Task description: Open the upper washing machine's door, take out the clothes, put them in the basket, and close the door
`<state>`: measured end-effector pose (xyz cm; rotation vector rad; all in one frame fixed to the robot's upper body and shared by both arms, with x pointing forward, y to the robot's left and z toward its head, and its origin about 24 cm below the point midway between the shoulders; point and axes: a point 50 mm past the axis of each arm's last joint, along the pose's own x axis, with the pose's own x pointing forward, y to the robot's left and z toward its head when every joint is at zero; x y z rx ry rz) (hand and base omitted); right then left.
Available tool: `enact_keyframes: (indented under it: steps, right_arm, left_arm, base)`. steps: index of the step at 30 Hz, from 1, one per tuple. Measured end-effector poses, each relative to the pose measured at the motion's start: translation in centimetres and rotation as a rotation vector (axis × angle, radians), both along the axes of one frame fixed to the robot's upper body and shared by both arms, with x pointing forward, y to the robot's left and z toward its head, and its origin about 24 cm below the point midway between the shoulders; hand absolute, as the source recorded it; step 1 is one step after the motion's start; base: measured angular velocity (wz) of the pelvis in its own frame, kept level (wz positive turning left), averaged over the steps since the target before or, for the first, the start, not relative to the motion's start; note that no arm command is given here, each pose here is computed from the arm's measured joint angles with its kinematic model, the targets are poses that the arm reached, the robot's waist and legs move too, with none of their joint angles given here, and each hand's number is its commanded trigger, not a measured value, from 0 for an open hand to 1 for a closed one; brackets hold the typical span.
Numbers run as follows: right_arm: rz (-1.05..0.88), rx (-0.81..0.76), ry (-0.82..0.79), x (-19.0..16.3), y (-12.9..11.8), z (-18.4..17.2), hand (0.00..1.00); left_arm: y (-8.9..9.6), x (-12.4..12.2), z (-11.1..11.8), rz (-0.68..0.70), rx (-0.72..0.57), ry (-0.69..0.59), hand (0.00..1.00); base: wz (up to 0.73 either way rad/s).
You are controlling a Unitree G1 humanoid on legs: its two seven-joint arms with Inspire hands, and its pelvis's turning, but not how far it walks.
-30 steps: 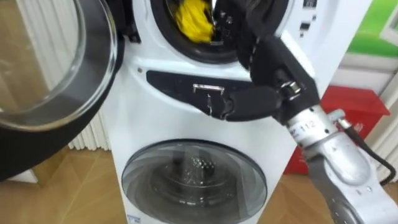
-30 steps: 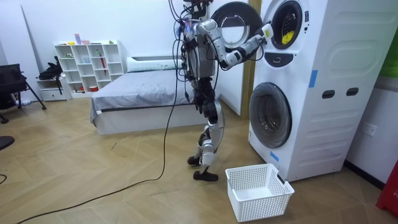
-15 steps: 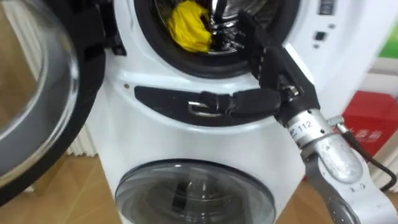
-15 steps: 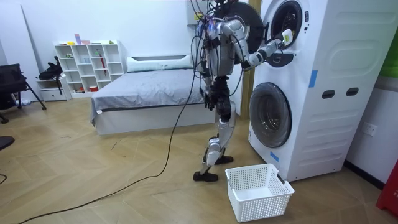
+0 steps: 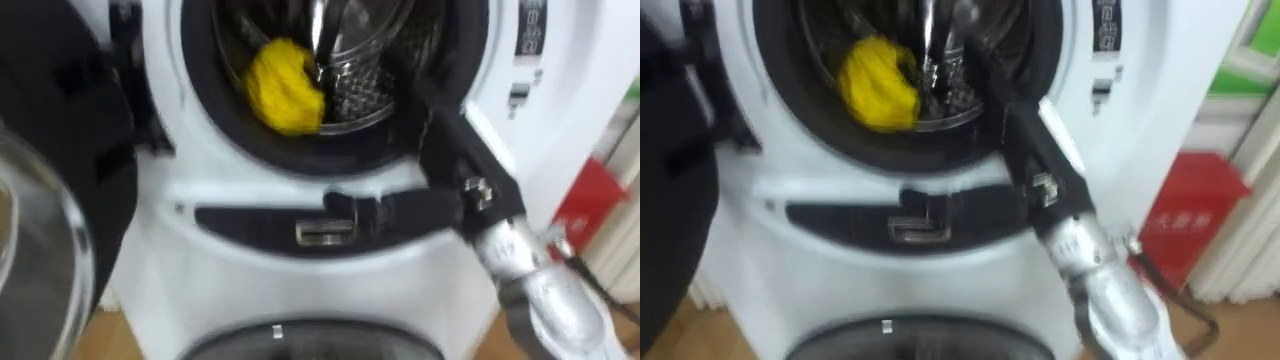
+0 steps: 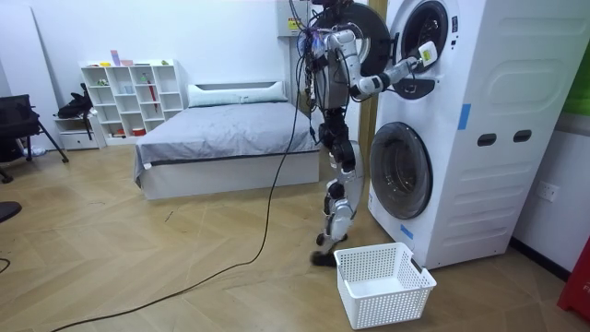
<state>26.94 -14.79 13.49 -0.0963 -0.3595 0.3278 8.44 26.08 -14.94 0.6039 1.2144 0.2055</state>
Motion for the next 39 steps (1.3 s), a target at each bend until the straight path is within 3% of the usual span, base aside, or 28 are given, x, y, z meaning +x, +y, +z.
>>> enact_keyframes:
  steps: [5, 7, 10, 14, 21, 27, 39]
  right_arm:
    - [-0.019, -0.009, 0.047, 0.3, -0.5, -0.4, 0.0]
    - [-0.026, 0.002, 0.05, 0.4, -0.6, -0.4, 0.0]
    - [-0.041, -0.024, 0.037, 0.5, -0.5, 0.0, 0.0]
    - [-0.046, -0.091, -0.043, 1.4, 0.2, 1.9, 0.0]
    - [0.051, -0.051, -0.265, -0.1, 2.2, 7.1, 0.0]
    - [0.069, -0.066, -0.285, -0.1, 2.8, 7.7, 0.0]
    - [0.063, -0.082, -0.266, 0.3, 3.0, 7.6, 0.0]
  left_arm:
    - [-0.3, -2.9, -0.5, 0.005, 0.021, 0.053, 0.0]
    - [0.0, -5.4, -0.7, 0.01, 0.037, 0.129, 0.0]
    - [0.0, -6.6, -0.7, 0.016, 0.025, 0.168, 0.0]
    - [-0.1, -5.7, -0.7, 0.017, 0.012, 0.141, 0.0]
    - [-0.1, -4.7, -0.7, 0.012, 0.012, 0.116, 0.0]
    - [-0.1, -2.6, -0.4, -0.001, 0.021, 0.062, 0.0]
    - [-0.3, -4.4, -0.8, 0.058, 0.023, 0.107, 0.0]
  base:
    - [0.15]
    - [0.02]
    - [-0.09]
    - [-0.02]
    - [0.11]
    - [0.02]
    - [-0.01]
